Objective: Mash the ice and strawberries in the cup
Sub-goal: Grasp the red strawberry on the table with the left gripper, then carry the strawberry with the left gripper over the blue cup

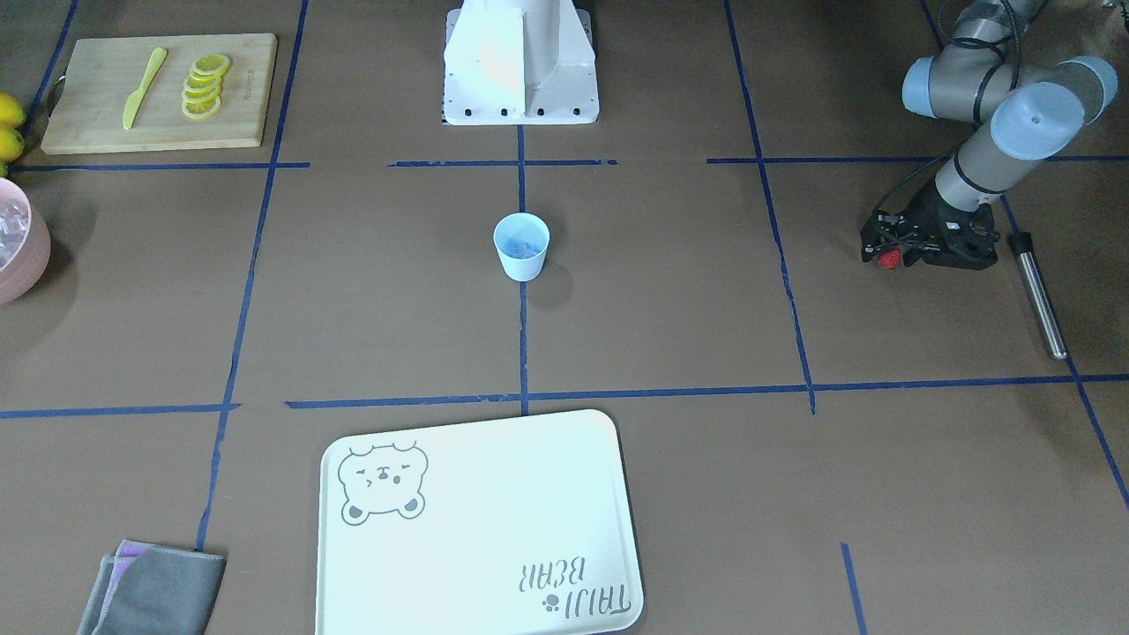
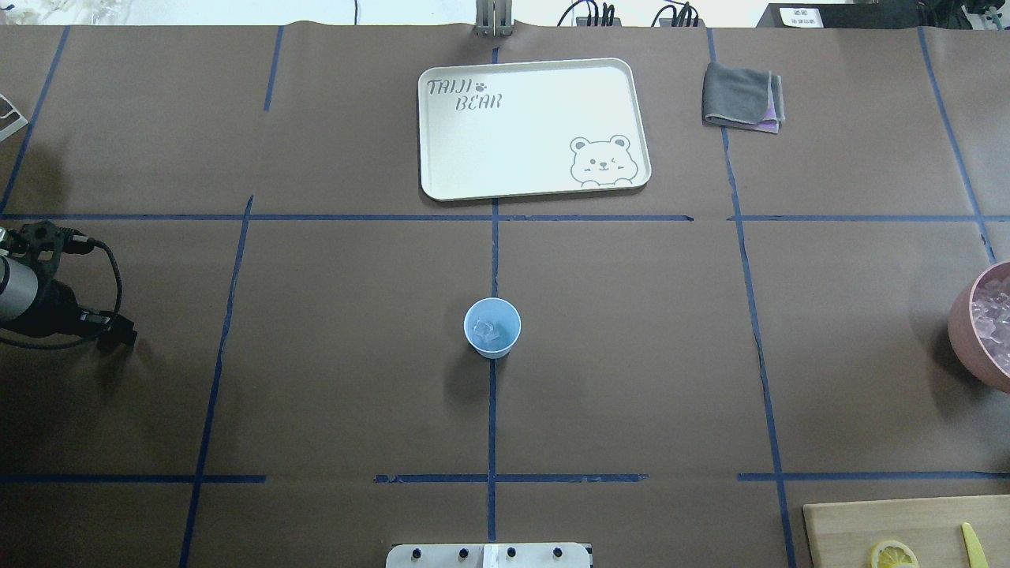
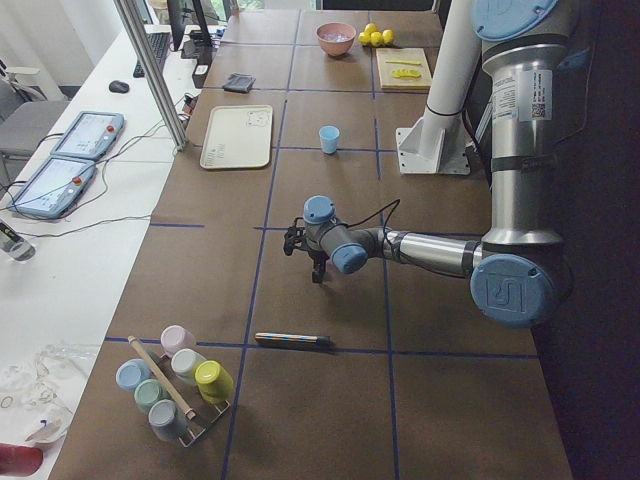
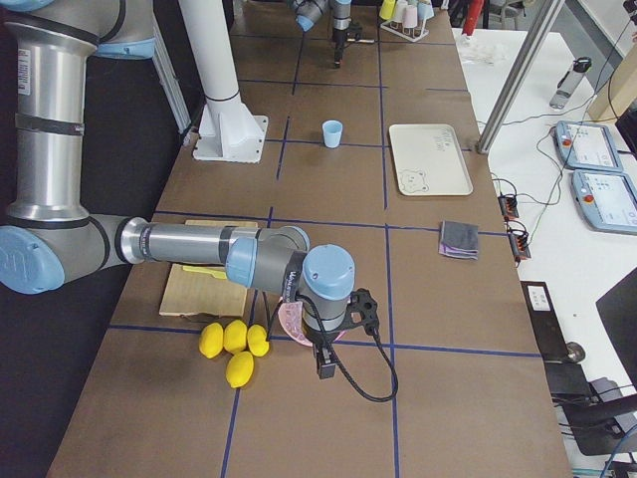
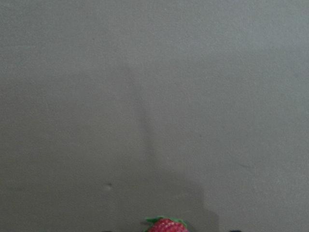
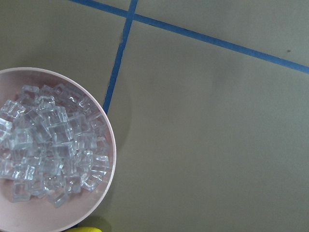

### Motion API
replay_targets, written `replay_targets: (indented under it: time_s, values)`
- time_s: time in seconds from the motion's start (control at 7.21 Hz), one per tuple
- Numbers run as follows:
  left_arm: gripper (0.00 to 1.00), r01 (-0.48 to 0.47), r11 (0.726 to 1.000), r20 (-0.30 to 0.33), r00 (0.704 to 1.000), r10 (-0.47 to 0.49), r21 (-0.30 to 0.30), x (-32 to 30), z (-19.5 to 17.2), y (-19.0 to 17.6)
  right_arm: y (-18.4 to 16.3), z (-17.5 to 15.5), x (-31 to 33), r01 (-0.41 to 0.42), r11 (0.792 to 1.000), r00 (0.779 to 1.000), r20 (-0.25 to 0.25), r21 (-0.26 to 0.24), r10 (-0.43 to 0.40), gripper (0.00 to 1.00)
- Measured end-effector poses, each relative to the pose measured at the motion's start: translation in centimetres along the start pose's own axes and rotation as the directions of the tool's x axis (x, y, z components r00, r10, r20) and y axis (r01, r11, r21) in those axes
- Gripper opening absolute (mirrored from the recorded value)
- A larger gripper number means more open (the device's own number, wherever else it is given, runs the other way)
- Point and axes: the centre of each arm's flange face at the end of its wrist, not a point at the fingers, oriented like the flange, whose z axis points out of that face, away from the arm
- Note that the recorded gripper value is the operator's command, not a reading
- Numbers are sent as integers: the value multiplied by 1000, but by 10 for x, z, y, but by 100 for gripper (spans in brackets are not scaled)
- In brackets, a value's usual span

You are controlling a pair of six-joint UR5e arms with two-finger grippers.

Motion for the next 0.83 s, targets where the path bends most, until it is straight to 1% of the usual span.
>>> replay_targets:
  time_s: [0.14,0.42,0.69,0.83]
  values:
    - [0,-2,1000,-2,1000,2,2,1,-2,0,0,0,0,-1,1000,1000,0,-1,1,100]
    - [0,-18,1000,-20,1000,18,21,13,-15,0,0,1,0,-3,1000,1000,2,-1,3,100]
    - [0,-56,995,-65,996,61,80,45,-51,-4,1,0,-1,-3,1000,1000,2,0,3,100]
    - [0,-59,994,-72,995,66,91,65,-71,-7,2,0,-1,-3,1000,1000,2,-1,3,100]
